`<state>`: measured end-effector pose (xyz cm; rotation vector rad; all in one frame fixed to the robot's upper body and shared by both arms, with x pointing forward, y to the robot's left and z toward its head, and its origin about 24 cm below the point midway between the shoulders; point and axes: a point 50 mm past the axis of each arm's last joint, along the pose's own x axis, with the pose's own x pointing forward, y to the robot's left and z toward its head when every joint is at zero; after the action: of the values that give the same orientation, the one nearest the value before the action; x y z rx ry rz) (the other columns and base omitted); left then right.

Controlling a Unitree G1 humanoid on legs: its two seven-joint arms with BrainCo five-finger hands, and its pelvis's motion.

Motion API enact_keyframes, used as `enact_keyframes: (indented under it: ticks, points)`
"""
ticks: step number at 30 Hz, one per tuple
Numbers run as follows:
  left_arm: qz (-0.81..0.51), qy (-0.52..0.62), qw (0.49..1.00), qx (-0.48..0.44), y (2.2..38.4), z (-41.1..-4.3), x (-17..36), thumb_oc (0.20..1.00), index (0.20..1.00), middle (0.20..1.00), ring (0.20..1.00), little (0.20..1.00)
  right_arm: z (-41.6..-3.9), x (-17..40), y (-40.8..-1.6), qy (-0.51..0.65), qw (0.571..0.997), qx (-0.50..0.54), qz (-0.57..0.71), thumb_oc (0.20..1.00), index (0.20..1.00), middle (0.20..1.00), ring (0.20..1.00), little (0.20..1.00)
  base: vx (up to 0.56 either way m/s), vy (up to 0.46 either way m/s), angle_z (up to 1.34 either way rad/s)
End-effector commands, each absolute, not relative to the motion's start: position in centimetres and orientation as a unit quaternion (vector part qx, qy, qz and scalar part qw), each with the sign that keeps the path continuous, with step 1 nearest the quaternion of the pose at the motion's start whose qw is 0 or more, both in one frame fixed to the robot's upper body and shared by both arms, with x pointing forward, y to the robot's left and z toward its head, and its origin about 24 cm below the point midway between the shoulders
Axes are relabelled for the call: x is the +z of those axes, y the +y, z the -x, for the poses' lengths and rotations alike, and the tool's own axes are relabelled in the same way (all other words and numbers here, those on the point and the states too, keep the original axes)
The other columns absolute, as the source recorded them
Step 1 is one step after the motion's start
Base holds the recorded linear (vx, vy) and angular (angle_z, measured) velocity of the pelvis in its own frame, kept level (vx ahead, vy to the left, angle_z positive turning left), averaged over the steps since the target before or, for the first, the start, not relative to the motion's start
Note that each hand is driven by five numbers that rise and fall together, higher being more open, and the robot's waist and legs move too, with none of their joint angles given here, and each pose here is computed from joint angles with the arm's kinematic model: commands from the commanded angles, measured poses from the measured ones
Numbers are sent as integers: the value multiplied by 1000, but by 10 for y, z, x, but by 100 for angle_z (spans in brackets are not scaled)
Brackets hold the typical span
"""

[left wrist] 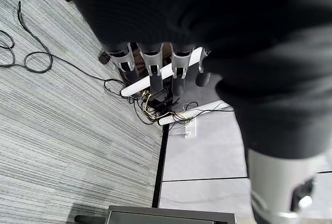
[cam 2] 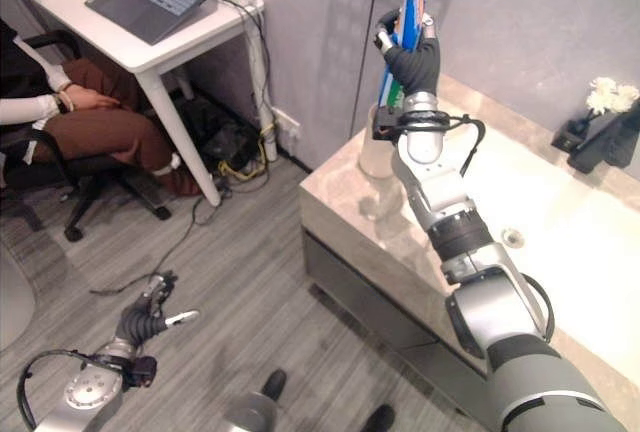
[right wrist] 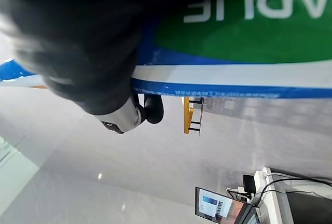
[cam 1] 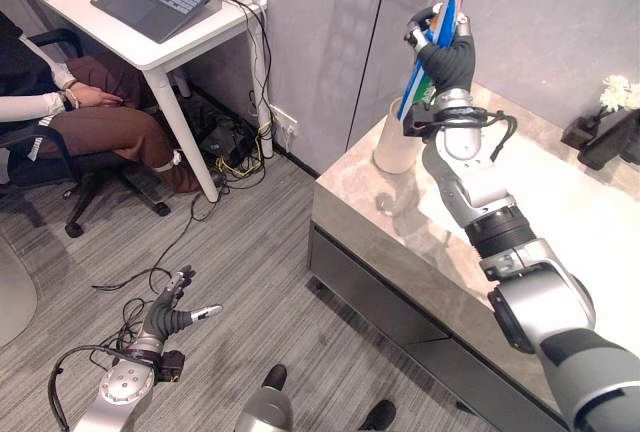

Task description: Put brush and paste in cup on sink, flatten towel.

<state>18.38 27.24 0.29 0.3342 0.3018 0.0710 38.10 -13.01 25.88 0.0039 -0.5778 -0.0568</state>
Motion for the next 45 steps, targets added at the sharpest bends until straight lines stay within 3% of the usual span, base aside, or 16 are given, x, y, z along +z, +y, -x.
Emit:
enact_keyframes:
  ticks: [1,16,18,19,32,40,45]
  points:
    - [-180,125,975,19,269,-188,9,1000,1000,1000,1000,1000,-372,313,-136,-374,927,-29,8,200,200,200,200,200,0,0,0]
    - [-170,113,979,15,267,-189,15,1000,1000,1000,1000,1000,-380,298,-133,-344,938,-35,-6,200,200,200,200,200,0,0,0]
    - [-169,111,979,13,266,-190,15,1000,1000,1000,1000,1000,-382,295,-135,-336,941,-39,-9,398,398,398,398,398,0,0,0]
    - [-171,109,979,13,266,-190,16,1000,1000,1000,1000,1000,-383,293,-135,-332,942,-42,-9,1000,1000,1000,1000,1000,0,0,0]
    - [-173,106,979,7,264,-192,16,1000,1000,1000,1000,1000,-379,298,-136,-348,936,-54,3,1000,1000,1000,1000,1000,0,0,0]
    - [-199,88,976,-7,260,-198,22,1000,1000,1000,1000,1000,-353,313,-131,-426,902,-49,50,1000,1000,1000,1000,1000,-4,-2,-1]
    - [-221,58,973,6,262,-201,34,1000,1000,1000,1000,1000,-322,323,-137,-505,849,-94,120,1000,1000,1000,1000,1000,-18,-3,-29]
